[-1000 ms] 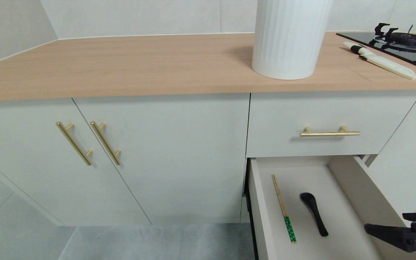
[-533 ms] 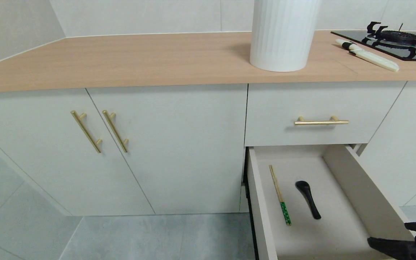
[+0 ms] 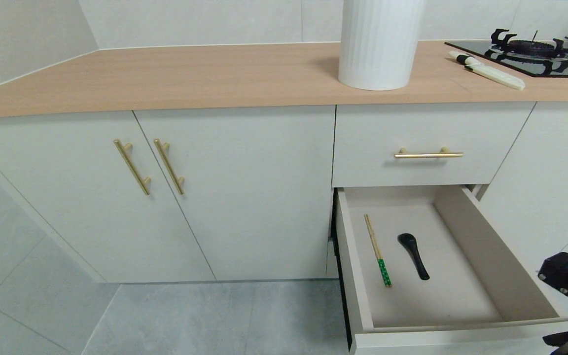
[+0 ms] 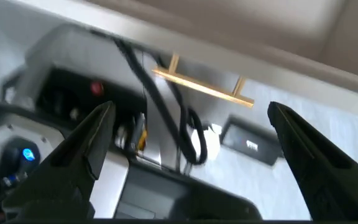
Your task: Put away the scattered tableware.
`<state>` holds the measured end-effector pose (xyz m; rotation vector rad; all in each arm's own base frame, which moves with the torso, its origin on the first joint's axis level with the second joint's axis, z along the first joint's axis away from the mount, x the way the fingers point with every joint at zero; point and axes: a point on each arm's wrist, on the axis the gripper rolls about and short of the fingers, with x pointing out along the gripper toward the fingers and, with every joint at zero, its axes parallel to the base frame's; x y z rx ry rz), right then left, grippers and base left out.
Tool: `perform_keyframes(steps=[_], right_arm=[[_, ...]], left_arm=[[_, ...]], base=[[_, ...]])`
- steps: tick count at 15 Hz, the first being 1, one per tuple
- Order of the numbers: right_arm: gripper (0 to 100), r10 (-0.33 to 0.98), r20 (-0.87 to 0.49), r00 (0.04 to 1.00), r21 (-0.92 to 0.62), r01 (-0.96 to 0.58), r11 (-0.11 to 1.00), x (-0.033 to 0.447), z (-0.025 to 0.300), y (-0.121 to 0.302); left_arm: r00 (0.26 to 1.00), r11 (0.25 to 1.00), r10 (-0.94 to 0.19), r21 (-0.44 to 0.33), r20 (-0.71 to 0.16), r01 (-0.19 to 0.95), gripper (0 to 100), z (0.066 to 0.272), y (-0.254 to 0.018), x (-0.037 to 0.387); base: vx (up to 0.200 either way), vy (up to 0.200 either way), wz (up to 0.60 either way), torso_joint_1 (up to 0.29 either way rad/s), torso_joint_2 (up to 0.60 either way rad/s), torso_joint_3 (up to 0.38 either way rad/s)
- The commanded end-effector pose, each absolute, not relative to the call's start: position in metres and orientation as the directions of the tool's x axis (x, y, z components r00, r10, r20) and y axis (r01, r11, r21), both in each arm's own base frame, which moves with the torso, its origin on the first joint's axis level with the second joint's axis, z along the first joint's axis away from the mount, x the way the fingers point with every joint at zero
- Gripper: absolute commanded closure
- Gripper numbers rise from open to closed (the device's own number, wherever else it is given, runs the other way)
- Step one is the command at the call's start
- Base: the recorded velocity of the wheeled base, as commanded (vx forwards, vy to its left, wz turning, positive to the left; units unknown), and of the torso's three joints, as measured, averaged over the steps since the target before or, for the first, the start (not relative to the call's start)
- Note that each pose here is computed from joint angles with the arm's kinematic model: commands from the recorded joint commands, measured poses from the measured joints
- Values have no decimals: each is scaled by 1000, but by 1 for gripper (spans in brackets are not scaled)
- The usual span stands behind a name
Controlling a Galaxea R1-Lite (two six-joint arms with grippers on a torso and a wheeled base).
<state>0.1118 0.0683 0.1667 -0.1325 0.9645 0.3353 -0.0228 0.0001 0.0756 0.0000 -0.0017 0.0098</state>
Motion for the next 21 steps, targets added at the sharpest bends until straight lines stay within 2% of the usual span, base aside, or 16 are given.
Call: perform_keyframes(steps=[1, 2, 5, 8, 10, 14, 21], right_arm=[[0, 137, -914, 383, 9, -317, 948, 133, 139, 82], [0, 116, -930, 350, 3, -307, 952, 137, 131, 85], [0, 102, -938, 331, 2, -290, 957, 142, 127, 88], [0, 110, -916, 386, 20, -229, 973, 149, 127, 92], [0, 58, -896, 440, -17, -165, 986, 157, 124, 95], [0, 50, -878, 475, -17, -136, 991, 161, 123, 96], [0, 2, -816, 578, 3, 1, 1000, 185, 116, 100]], left_arm=[[1000, 1000, 11, 0, 2, -11, 0, 76, 0, -23], [1000, 1000, 11, 0, 2, -11, 0, 76, 0, -23], [1000, 1000, 11, 0, 2, -11, 0, 76, 0, -23], [1000, 1000, 11, 0, 2, -11, 0, 76, 0, -23], [1000, 1000, 11, 0, 2, -11, 0, 76, 0, -23], [1000, 1000, 11, 0, 2, -11, 0, 76, 0, -23], [1000, 1000, 11, 0, 2, -11, 0, 76, 0, -23]], base=[[0, 0, 0, 0, 0, 0], [0, 0, 0, 0, 0, 0], [0, 0, 0, 0, 0, 0], [0, 0, 0, 0, 0, 0], [0, 0, 0, 0, 0, 0], [0, 0, 0, 0, 0, 0], [0, 0, 0, 0, 0, 0]])
